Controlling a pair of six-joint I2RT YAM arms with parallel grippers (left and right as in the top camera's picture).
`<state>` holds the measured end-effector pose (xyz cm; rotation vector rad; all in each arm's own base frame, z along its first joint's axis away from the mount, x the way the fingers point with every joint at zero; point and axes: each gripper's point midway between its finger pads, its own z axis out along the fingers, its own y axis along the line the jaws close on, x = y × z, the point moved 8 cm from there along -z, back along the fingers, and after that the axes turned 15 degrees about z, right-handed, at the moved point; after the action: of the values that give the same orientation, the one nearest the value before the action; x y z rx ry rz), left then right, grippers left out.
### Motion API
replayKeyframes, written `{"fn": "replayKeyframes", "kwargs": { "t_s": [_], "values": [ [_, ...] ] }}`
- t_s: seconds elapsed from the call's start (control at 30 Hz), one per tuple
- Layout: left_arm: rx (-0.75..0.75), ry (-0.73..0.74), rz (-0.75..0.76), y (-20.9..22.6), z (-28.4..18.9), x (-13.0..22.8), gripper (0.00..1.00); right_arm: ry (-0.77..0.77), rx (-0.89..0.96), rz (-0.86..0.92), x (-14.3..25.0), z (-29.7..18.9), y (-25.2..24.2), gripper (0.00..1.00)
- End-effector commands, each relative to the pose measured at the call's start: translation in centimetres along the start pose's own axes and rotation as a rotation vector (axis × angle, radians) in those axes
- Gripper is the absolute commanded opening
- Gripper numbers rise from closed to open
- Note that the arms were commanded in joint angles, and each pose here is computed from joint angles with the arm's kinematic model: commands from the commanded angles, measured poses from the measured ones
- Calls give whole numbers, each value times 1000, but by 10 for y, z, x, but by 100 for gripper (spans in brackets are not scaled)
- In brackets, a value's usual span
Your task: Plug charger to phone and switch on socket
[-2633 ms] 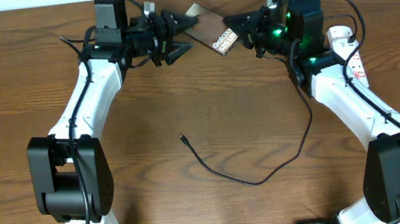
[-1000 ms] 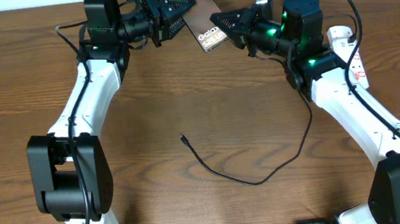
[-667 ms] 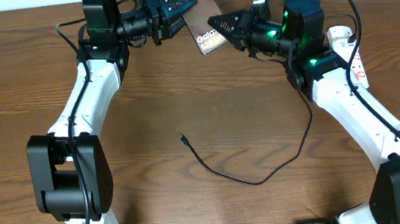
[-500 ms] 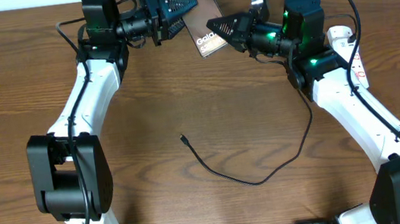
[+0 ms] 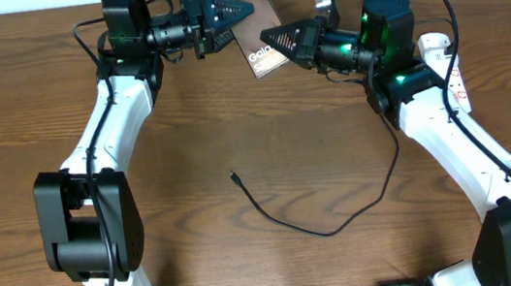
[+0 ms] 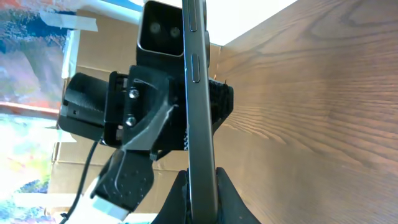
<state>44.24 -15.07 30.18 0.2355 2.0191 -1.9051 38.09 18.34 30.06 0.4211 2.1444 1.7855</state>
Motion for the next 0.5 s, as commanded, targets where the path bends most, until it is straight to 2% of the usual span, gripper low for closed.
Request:
{"fn": "replayKeyframes", "kwargs": {
  "t_s": [0.0, 0.27, 0.47],
  "values": [
    [35, 11, 61, -32, 10, 0, 23, 56, 78, 151, 15, 18, -30, 1],
    [0, -69, 33, -29, 12, -7, 21, 67, 88, 162, 32, 34, -27, 1],
    [0, -69, 33, -29, 13, -7, 21, 75, 90, 157, 37, 38, -26, 1]
  ]
}}
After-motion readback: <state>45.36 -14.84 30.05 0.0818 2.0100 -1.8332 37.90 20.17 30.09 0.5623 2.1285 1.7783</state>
